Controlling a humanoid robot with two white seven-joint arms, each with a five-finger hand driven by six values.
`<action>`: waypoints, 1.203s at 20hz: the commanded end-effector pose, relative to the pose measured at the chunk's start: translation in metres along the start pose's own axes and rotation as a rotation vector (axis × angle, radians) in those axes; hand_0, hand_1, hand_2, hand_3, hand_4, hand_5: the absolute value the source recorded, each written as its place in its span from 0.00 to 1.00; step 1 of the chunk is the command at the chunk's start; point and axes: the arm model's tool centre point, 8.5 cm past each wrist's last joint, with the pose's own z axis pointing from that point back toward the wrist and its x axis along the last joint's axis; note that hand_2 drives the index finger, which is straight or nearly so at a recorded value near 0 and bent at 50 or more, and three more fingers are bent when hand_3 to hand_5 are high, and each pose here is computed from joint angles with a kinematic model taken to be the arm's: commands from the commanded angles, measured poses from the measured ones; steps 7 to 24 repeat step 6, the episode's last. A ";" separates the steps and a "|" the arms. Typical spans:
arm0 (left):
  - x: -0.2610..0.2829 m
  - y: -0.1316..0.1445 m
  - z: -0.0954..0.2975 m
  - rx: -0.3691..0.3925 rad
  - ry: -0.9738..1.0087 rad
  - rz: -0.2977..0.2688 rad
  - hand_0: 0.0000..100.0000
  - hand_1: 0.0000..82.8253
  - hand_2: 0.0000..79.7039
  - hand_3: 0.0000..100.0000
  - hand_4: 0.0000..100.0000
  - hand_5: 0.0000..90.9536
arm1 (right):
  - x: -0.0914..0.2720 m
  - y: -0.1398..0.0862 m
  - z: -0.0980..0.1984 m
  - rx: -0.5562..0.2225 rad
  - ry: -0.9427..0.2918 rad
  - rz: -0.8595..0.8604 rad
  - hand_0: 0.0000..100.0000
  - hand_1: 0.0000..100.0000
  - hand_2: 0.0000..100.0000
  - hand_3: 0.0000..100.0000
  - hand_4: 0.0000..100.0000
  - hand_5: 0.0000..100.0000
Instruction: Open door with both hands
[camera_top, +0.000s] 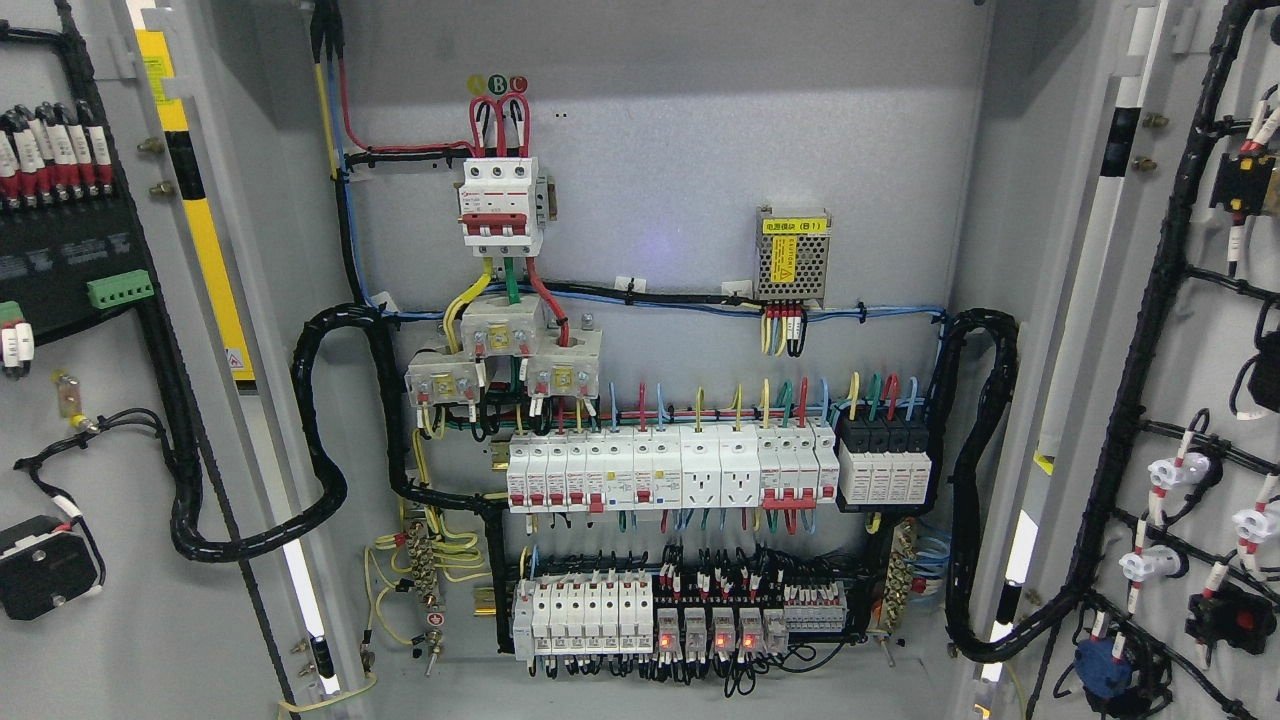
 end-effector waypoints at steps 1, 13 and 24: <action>-0.006 0.007 0.002 0.002 0.030 -0.066 0.00 0.00 0.00 0.00 0.00 0.00 | -0.011 0.001 0.001 -0.005 0.052 0.004 0.24 0.00 0.00 0.00 0.00 0.00; 0.000 0.005 0.001 -0.012 0.024 -0.109 0.00 0.00 0.00 0.00 0.00 0.00 | -0.009 0.000 0.000 -0.006 0.057 -0.004 0.24 0.00 0.00 0.00 0.00 0.00; 0.000 0.005 0.001 -0.012 0.024 -0.109 0.00 0.00 0.00 0.00 0.00 0.00 | -0.009 0.000 0.000 -0.006 0.057 -0.004 0.24 0.00 0.00 0.00 0.00 0.00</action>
